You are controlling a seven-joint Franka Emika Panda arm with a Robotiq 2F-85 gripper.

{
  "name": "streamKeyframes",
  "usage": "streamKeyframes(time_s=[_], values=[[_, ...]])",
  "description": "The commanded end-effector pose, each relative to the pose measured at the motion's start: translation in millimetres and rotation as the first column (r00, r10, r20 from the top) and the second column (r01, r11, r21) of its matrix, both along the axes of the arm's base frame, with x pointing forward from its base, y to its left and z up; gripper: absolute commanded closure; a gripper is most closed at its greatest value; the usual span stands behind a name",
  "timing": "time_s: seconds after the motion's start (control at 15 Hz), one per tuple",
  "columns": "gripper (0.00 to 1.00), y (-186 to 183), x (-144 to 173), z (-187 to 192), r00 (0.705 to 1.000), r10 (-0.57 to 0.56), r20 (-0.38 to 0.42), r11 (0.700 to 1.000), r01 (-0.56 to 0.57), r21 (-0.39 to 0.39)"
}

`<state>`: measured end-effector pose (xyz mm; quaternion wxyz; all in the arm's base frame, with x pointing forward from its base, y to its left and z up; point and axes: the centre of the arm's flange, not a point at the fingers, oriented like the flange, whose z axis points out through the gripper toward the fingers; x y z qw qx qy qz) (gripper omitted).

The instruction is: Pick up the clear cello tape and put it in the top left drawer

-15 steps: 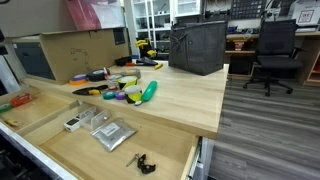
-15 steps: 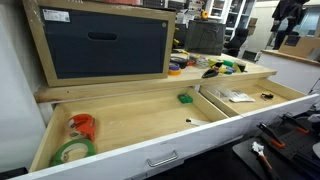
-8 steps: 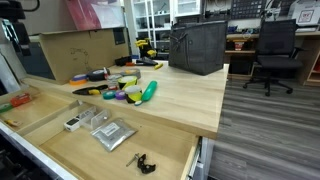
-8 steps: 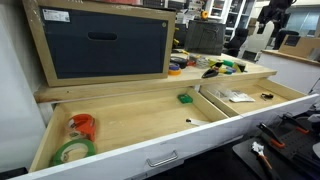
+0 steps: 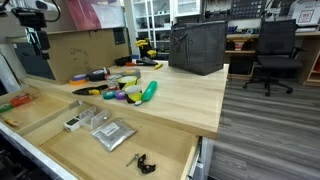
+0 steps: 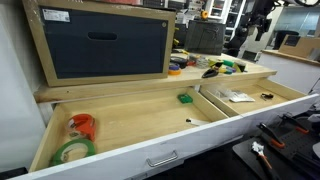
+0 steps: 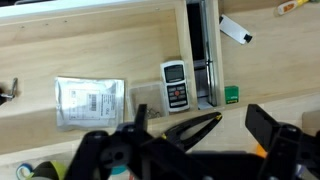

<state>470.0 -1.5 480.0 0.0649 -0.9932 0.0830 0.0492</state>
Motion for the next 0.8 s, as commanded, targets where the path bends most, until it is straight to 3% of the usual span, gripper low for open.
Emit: streamKeyframes(time_s=[0.0, 0.27, 0.73], values=[[0.00, 18, 39, -5, 0.998, -0.057, 0.015, 0.998, 0.057, 0.015], [0.00, 30, 74, -13, 0.988, -0.150, 0.043, 0.987, 0.147, 0.061], [0.00, 26, 128, -32, 0.963, -0.264, 0.063, 0.963, 0.259, 0.069]])
